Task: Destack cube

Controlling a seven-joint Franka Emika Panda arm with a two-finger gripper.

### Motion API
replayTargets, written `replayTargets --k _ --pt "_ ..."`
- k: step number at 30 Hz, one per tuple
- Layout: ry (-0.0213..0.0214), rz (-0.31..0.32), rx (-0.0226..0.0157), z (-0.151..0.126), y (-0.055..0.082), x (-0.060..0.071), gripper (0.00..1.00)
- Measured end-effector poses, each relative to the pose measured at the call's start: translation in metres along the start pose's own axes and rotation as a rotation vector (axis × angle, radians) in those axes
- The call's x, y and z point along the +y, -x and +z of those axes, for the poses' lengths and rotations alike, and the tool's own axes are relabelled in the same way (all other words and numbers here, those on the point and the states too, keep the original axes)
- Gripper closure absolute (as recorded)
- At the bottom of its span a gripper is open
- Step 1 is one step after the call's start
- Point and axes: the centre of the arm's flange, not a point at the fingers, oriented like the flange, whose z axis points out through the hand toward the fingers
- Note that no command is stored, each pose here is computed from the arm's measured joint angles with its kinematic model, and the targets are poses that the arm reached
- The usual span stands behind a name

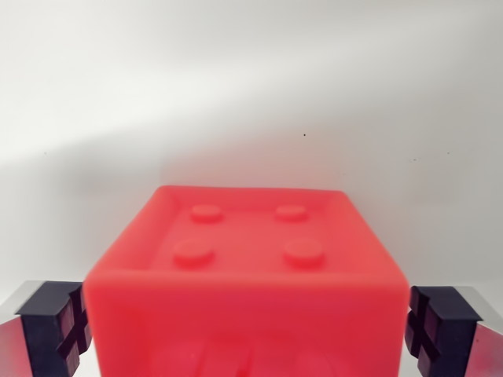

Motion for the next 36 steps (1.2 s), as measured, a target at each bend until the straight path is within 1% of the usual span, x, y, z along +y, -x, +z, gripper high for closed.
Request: replayTargets --k 6,11,14,18,20,23,25,26,28,29,33,36 --pt "-0.0030 0.000 0.0025 -0.009 0.000 0.000 0.00" --pt "-0.0028 0.000 0.0031 -0.020 0.000 -0.001 0.00" --pt "-0.0034 -0.001 0.0040 -0.028 0.000 -0.001 0.00" --pt "-0.0026 -0.001 0.0039 -0.039 0.000 -0.001 0.00" --pt "-0.0037 0.000 0.0045 -0.046 0.000 -0.001 0.00" --pt "-0.0036 0.000 0.0047 -0.056 0.000 -0.001 0.00" --pt "-0.0045 0.000 0.0050 -0.062 0.000 -0.001 0.00" --pt "-0.0040 0.000 0.0047 -0.066 0.000 -0.001 0.00" --pt "-0.0043 0.001 0.0049 -0.074 0.000 -0.001 0.00" --pt "-0.0053 0.000 0.0055 -0.079 0.000 -0.001 0.00" --pt "-0.0054 0.000 0.0063 -0.096 0.000 -0.001 0.00" --pt "-0.0045 0.001 0.0060 -0.106 0.000 -0.001 0.00"
